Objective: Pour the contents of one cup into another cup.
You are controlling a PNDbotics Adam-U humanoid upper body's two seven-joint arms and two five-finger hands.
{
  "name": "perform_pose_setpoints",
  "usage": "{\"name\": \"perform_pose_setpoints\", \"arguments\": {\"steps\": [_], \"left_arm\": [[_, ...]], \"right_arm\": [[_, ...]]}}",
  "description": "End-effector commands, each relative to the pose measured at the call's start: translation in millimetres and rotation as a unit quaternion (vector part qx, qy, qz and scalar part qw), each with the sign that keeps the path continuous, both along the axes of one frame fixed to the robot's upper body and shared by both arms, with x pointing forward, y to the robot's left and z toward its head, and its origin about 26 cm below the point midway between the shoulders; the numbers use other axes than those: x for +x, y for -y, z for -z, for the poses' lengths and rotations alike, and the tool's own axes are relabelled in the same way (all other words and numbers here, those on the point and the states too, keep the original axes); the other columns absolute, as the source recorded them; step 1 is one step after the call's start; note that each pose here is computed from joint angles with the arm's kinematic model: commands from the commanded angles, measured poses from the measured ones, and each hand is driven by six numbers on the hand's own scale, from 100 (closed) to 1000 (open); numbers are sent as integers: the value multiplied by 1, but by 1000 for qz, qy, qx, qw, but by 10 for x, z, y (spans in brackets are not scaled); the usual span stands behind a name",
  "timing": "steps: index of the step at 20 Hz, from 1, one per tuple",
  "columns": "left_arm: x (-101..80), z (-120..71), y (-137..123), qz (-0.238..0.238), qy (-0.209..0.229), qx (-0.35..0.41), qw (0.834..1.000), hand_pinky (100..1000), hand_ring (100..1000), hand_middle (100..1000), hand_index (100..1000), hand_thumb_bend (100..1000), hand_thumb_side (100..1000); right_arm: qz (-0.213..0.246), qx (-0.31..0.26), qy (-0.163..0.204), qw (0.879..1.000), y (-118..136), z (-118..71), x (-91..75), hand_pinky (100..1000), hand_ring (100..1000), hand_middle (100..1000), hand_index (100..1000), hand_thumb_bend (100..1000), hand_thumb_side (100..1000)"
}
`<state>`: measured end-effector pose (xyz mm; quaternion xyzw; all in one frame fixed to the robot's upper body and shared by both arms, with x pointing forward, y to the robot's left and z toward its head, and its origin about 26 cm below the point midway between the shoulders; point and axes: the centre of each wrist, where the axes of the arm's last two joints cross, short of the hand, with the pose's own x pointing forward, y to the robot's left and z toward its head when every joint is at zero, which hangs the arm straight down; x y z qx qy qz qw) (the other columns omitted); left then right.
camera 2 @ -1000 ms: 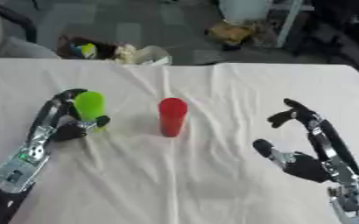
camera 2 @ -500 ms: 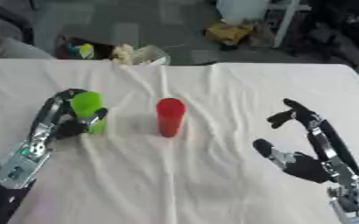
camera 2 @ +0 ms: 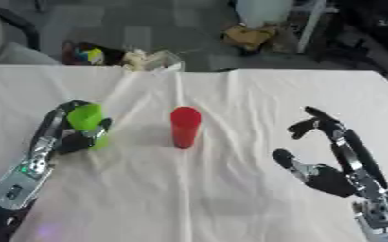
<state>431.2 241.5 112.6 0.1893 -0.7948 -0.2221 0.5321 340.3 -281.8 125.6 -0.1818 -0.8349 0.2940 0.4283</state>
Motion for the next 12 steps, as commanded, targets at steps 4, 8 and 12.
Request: {"name": "perform_pose_setpoints", "arguments": {"steps": [4, 8, 12], "left_arm": [[-219, -422, -39, 17, 73, -5, 997, 321, 309, 398, 700, 181, 256], [-392, -559, -32, 35, 96, -5, 995, 324, 312, 399, 701, 180, 254], [-511, -626, -28, 45, 102, -9, 994, 329, 316, 403, 704, 193, 261]], "right_arm": [[8, -2, -1, 1000, 79, -28, 20, 906, 984, 512, 675, 616, 671], [8, -3, -15, 1000, 106, 29, 48, 905, 985, 508, 678, 617, 670], [11, -5, -32, 999, 153, 111, 86, 903, 986, 504, 683, 619, 676]]}}
